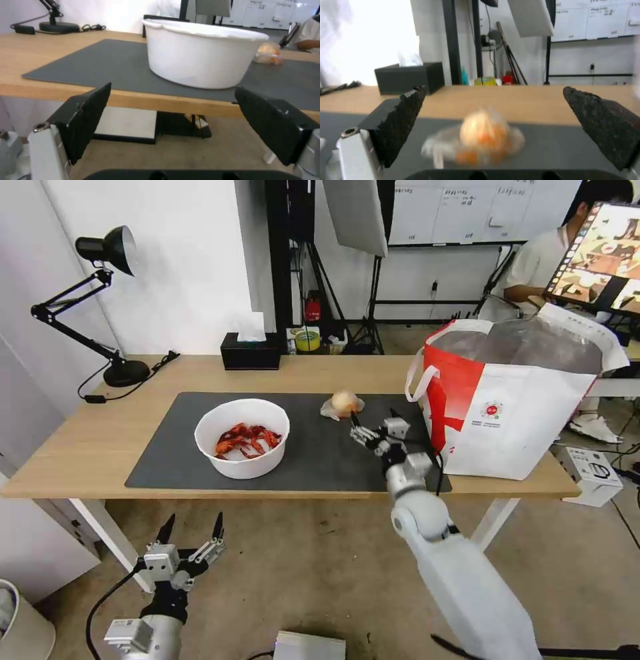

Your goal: Pick up the trash from the table and place it into the takeout bag.

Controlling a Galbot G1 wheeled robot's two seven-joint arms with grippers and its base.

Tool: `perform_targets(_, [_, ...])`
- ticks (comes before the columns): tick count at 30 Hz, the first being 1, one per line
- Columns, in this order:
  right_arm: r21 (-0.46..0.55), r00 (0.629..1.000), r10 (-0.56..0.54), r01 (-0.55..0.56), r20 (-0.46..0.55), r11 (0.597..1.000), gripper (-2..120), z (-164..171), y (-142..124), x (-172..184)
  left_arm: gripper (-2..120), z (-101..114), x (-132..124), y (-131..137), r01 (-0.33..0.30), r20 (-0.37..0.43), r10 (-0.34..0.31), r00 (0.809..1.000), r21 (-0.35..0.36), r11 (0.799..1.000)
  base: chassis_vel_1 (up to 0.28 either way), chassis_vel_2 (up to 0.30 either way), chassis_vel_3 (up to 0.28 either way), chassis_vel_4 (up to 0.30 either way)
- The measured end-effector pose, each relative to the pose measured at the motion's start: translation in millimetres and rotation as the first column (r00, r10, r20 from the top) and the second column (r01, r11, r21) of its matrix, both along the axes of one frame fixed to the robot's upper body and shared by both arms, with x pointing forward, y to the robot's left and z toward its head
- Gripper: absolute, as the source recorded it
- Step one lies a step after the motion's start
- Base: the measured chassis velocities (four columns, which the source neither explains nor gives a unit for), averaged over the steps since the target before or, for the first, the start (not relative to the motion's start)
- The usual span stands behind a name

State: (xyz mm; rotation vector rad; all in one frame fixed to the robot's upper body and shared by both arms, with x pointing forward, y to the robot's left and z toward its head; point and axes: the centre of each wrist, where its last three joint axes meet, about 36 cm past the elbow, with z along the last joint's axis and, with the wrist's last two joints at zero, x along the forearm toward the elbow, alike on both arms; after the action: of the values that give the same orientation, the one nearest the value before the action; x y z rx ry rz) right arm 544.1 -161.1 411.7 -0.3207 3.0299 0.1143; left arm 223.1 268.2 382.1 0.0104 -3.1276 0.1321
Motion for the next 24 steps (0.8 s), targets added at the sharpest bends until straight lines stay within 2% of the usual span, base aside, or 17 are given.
perform_targets(1, [0.000, 1.000, 0.000, 0.000, 0.000, 1.000, 100, 0.0, 0.0, 0.0, 100, 0.0, 0.0, 0.0, 0.000, 0.000, 0.000, 1.000, 0.000, 1.000, 0.000, 0.000, 0.000, 0.000])
perform_targets(4, [0.001, 1.000, -0.004, 0.004, 0.004, 1.000, 100, 17.1, 12.4, 41.3, 100, -1.0, 0.0, 2.3, -0.009, -0.001, 0.009, 1.000, 0.000, 1.000, 0.000, 0.000, 0.000, 0.000])
perform_targets(5, [0.001, 1.000, -0.004, 0.004, 0.004, 1.000, 100, 17.1, 12.4, 41.3, 100, -1.0, 0.0, 2.3, -0.009, -0.001, 0.009, 1.000, 0.000, 1.000, 0.000, 0.000, 0.000, 0.000])
perform_targets(8, [-0.022, 1.000, -0.021, 0.021, -0.019, 1.000, 100, 23.6, 20.2, 77.2, 100, -3.8, -0.1, 1.5, -0.014, -0.005, 0.014, 1.000, -0.006, 1.000, 0.000, 0.000, 0.000, 0.000])
perform_targets(9, [-0.022, 1.000, -0.021, 0.021, -0.019, 1.000, 100, 23.6, 20.2, 77.2, 100, -3.8, -0.1, 1.5, -0.014, -0.005, 0.014, 1.000, -0.006, 1.000, 0.000, 0.000, 0.000, 0.000])
perform_targets(12, [-0.048, 0.997, -0.043, 0.040, -0.065, 0.998, 100, 27.4, 23.9, 97.7, 100, -5.6, -0.2, 0.3, -0.018, -0.008, 0.018, 1.000, -0.011, 1.000, 0.000, 0.000, 0.000, 0.000])
perform_targets(15, [-0.081, 0.981, -0.068, 0.054, -0.182, 0.995, 100, 28.6, 25.1, 120.9, 100, -8.0, -0.8, -2.1, -0.018, -0.013, 0.017, 1.000, -0.016, 1.000, 0.000, 0.000, 0.000, 0.000])
perform_targets(24, [-0.099, 0.950, -0.046, 0.016, -0.308, 0.995, 100, 35.7, 35.8, 148.5, 100, -9.4, -1.4, -1.5, -0.015, -0.018, 0.015, 1.000, -0.012, 1.000, 0.000, 0.000, 0.000, 0.000])
